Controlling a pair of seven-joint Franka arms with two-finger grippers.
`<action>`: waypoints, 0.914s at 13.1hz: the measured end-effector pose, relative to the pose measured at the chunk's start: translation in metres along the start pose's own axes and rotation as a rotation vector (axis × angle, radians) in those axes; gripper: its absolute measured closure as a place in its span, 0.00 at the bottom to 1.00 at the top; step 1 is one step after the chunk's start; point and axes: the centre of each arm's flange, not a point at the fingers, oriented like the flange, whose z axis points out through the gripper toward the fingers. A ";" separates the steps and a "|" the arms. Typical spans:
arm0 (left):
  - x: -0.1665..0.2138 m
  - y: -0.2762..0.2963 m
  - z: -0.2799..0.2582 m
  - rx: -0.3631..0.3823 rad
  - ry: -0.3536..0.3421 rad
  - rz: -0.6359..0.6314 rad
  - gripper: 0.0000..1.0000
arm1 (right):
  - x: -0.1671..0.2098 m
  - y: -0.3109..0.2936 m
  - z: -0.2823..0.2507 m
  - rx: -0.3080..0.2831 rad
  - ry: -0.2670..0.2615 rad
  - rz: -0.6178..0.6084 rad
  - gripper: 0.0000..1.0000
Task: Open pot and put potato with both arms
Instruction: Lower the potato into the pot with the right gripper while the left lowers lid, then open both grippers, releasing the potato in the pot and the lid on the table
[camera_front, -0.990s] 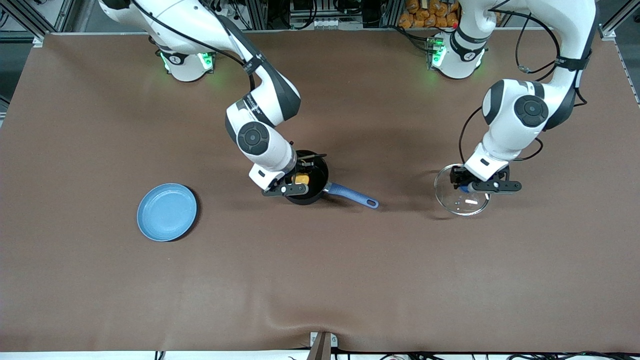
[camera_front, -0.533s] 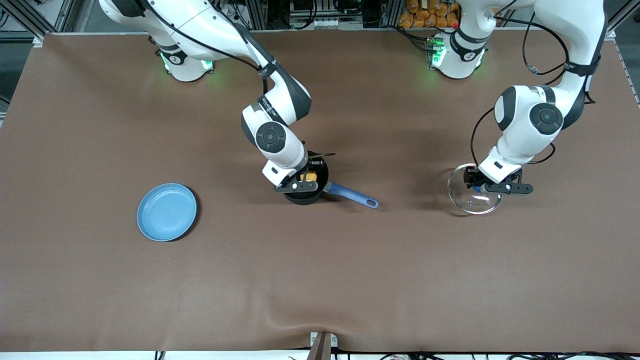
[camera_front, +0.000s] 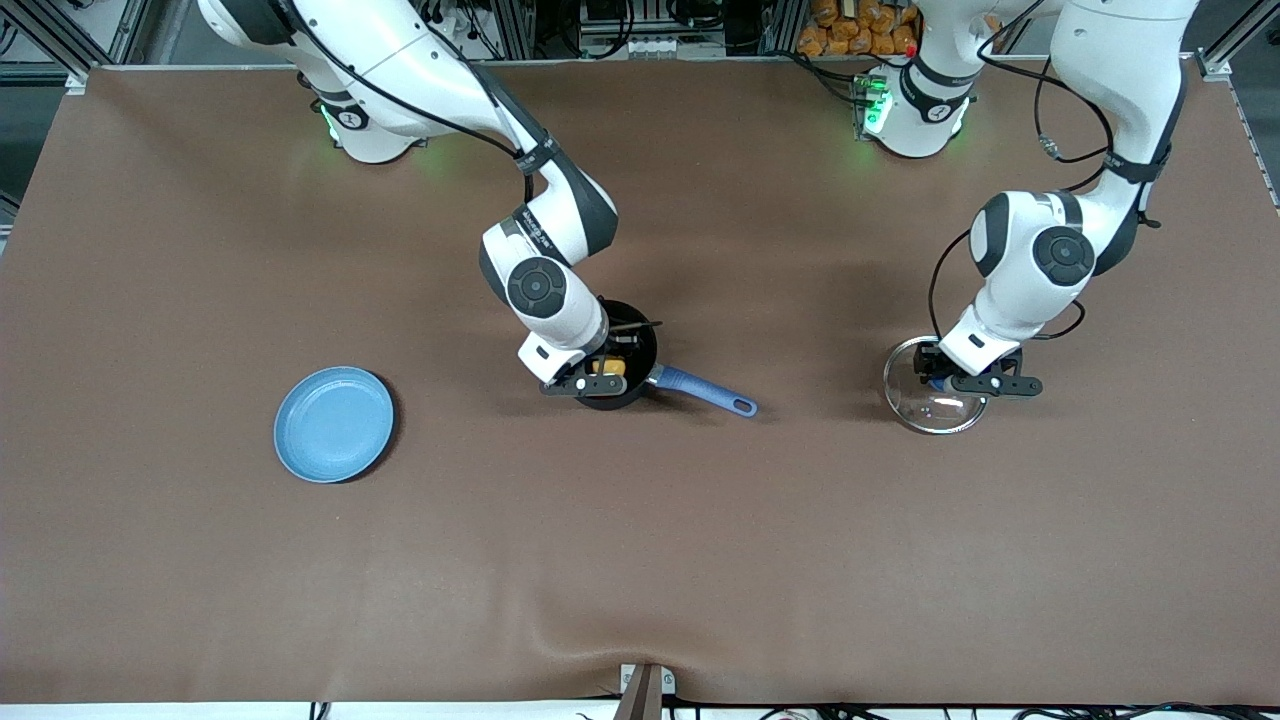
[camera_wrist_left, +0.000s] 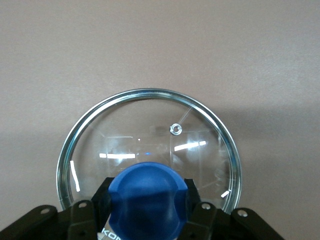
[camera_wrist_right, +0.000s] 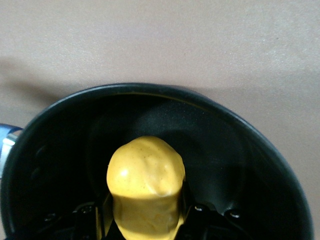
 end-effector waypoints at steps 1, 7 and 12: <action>0.001 0.004 0.000 -0.012 0.007 -0.012 0.40 | 0.000 0.000 0.001 0.000 0.000 0.010 0.44; 0.013 0.020 -0.007 -0.037 0.033 -0.013 0.01 | 0.000 0.002 0.007 -0.005 -0.004 0.030 0.15; 0.078 0.009 -0.112 -0.053 -0.102 -0.052 0.00 | 0.004 -0.001 -0.001 0.003 0.008 0.032 0.00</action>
